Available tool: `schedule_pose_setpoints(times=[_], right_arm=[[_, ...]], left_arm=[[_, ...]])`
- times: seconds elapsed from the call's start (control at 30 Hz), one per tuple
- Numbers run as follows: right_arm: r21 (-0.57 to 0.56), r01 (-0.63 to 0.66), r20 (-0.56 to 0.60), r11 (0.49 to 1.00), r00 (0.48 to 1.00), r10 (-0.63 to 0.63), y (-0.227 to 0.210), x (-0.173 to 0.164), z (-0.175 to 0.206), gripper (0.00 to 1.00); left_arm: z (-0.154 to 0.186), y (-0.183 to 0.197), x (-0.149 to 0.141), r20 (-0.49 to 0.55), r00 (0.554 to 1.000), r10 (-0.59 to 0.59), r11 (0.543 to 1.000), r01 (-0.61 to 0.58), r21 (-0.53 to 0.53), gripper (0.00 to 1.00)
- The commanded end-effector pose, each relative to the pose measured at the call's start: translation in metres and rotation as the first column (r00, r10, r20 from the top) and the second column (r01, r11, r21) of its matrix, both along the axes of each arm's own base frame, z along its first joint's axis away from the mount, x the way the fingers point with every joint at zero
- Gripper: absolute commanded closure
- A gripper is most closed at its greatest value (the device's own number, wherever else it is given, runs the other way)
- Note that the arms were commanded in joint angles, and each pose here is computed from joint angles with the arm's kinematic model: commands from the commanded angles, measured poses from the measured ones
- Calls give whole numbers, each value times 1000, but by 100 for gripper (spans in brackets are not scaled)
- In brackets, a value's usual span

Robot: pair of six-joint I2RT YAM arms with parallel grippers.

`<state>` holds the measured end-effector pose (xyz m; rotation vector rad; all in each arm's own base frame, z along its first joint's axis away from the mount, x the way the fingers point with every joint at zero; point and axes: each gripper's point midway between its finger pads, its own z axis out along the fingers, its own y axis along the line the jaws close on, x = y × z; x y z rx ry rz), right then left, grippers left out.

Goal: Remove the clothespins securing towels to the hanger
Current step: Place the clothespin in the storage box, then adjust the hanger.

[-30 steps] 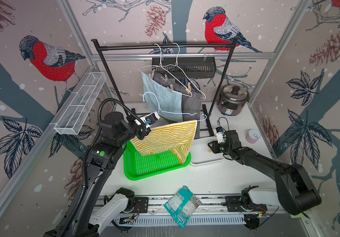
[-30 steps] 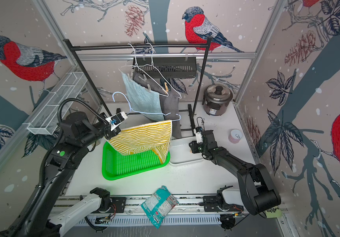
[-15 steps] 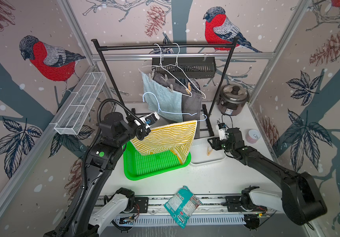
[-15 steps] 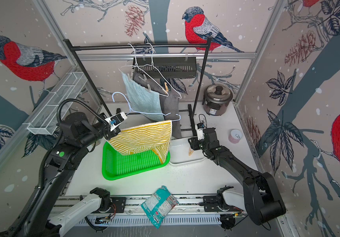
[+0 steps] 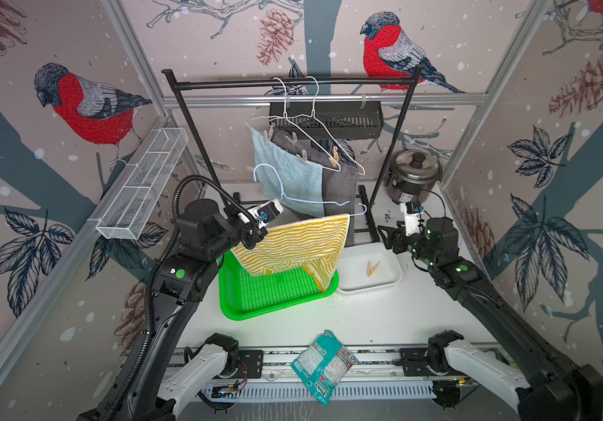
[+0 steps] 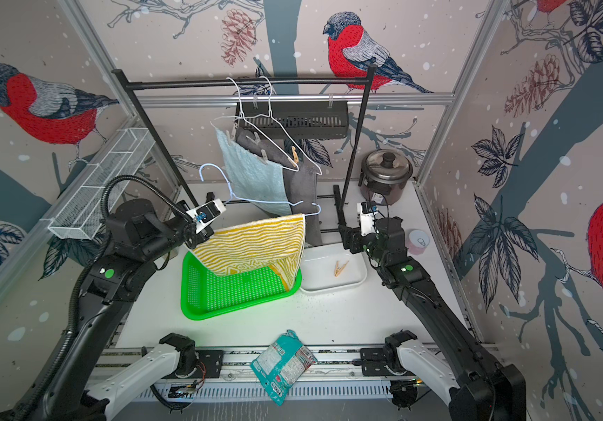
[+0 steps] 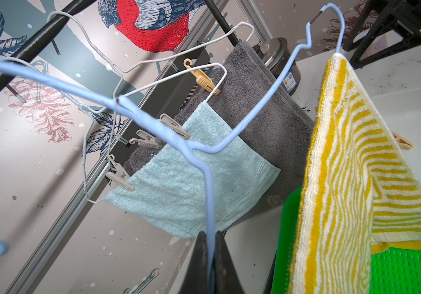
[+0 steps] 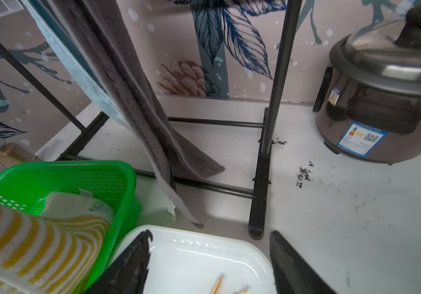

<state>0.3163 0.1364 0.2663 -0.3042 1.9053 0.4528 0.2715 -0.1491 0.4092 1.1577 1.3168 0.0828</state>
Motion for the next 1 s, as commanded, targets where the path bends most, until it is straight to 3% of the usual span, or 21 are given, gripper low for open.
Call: schedule_pose_setpoints(times=[0.0,0.1,0.27,0.5,0.77,0.97], right_arm=[[-31,17,91,999,996,-14,-7,-4,36,18],[-47,-29,166,998,985,37,-4,-14,72,13],[-116,-210,249,971,940,233,21,-40,115,9],[-265,-408,341,874,808,480,76,-77,158,5],[-401,-518,337,755,683,648,140,-87,184,3],[-448,-574,283,685,636,718,180,-79,184,3]], left_arm=[[4,-3,-4,16,999,-29,1000,29,0,100],[3,-5,-5,6,999,-39,999,39,-8,100],[1,-6,-6,1,999,-46,999,46,-11,100],[1,-9,-8,6,997,-71,997,71,-2,100],[-1,-11,-11,7,996,-91,996,91,6,100],[-2,-10,-13,9,996,-91,996,91,11,100]])
